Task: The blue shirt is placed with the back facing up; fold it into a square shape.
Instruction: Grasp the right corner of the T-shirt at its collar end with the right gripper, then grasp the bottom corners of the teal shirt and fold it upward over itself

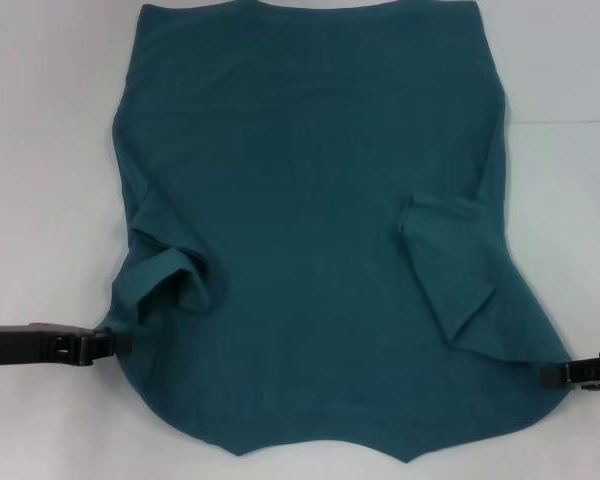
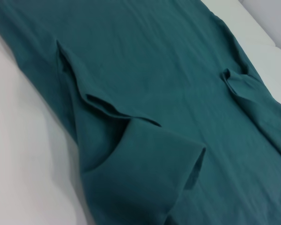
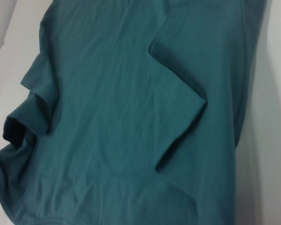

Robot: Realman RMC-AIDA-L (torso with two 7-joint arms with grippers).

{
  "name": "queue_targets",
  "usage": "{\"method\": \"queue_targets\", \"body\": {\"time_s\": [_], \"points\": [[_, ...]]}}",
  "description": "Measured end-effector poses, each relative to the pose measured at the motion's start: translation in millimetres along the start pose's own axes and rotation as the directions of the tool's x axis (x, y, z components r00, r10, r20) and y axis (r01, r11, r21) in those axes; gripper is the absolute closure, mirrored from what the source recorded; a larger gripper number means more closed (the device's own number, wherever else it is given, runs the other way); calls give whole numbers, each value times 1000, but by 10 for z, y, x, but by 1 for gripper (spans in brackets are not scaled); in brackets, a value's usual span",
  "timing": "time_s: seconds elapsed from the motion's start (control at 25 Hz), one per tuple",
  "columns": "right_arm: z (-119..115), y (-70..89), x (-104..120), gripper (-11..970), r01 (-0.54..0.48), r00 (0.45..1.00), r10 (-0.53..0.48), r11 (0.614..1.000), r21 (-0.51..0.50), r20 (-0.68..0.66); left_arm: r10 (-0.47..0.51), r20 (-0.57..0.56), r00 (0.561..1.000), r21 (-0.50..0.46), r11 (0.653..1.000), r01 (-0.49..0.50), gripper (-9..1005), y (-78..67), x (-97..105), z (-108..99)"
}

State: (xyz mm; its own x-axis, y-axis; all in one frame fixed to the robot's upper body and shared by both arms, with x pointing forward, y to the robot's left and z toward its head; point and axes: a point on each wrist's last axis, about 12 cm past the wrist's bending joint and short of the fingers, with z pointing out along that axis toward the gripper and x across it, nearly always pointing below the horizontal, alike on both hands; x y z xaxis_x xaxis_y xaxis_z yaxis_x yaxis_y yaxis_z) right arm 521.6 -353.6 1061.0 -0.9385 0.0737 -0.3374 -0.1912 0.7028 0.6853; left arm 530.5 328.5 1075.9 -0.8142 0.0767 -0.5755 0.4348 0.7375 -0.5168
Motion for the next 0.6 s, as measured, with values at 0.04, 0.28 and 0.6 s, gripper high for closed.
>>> {"method": "queue_targets", "body": {"time_s": [0.04,0.28,0.6], "points": [[-1,-2,0,456,0,1000,0,1000,1,1,1,0,1000,0,1000,-1,993,0,-5,0],[7,-6,17,680,9,1000,-9,1000,-3,5,3,2,1000,-1,1000,-3,993,0,-20,2],[-75,-60,149,920,26,999,-25,999,-33,48,-42,39,998,11,999,42,993,10,-16,-57]]}}
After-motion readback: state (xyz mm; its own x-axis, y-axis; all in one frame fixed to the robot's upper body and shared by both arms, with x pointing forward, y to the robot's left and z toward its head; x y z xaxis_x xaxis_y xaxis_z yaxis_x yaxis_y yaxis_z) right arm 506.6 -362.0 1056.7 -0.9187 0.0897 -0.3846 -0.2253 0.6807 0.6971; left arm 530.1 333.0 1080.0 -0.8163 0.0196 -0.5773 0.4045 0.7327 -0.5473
